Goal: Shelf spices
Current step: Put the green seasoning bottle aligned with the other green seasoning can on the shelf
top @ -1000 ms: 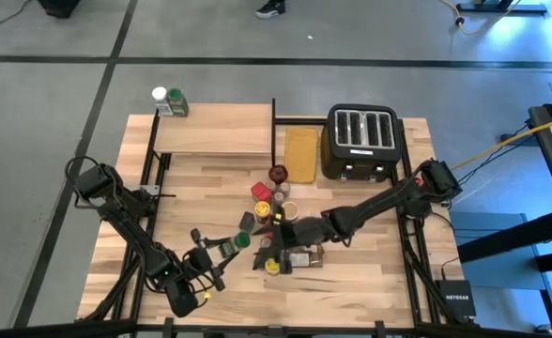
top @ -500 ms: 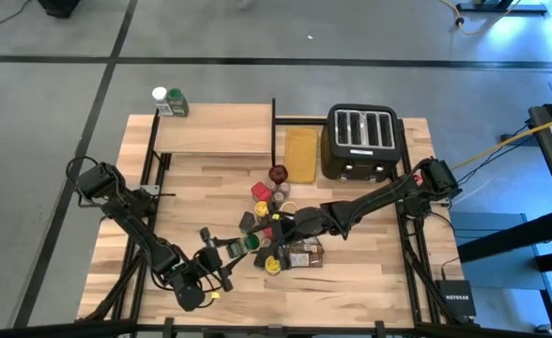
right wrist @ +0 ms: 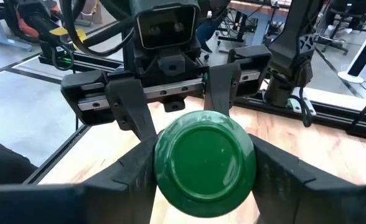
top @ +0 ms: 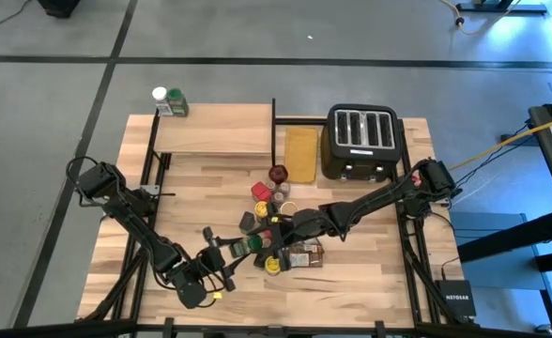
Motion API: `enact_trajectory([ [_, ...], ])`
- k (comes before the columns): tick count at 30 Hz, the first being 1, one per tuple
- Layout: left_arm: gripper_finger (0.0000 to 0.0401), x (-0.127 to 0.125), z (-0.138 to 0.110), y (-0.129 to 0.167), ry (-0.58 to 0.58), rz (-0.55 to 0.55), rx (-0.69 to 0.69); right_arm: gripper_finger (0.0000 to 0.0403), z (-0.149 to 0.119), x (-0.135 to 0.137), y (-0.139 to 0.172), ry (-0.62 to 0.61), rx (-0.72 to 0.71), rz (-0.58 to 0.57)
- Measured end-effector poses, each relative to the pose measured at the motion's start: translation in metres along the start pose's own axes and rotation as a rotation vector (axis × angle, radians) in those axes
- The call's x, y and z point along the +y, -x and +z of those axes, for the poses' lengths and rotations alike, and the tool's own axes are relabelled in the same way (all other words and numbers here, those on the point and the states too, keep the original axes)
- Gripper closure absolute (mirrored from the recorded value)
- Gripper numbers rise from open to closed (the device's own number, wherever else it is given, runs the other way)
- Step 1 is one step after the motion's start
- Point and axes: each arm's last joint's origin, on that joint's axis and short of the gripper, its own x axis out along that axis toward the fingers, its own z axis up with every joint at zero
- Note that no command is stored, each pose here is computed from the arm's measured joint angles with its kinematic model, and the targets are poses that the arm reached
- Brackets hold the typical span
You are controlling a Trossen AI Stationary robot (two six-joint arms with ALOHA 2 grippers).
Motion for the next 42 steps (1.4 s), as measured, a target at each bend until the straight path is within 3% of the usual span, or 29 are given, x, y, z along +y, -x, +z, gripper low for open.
enact_trajectory([
  [7,0.0200,0.000,0.000,-0.001,0.017,-0.007,0.007,0.0194,-0.001,0.000,0.000,-0.003,0.009,-0.010],
  [13,0.0166,0.001,0.002,-0.001,0.022,-0.053,0.033,0.0194,-0.001,0.000,-0.001,0.007,0.060,-0.006],
  [21,0.0142,0.031,0.043,0.030,0.043,-0.198,0.068,0.0194,0.022,-0.001,-0.003,0.017,0.236,0.019],
  [27,0.0141,0.054,0.058,0.038,0.003,-0.174,0.061,0.0194,0.056,-0.001,0.001,0.008,0.324,0.131],
  [33,0.0141,0.057,0.060,0.035,-0.022,-0.161,0.060,0.0194,0.090,0.012,0.014,-0.009,0.390,0.296],
  [37,0.0141,0.055,0.058,0.034,-0.027,-0.166,0.067,0.0194,0.093,0.033,0.017,0.007,0.384,0.359],
  [42,0.0141,0.055,0.058,0.034,-0.018,-0.166,0.067,0.0194,0.075,0.064,0.008,0.035,0.453,0.423],
])
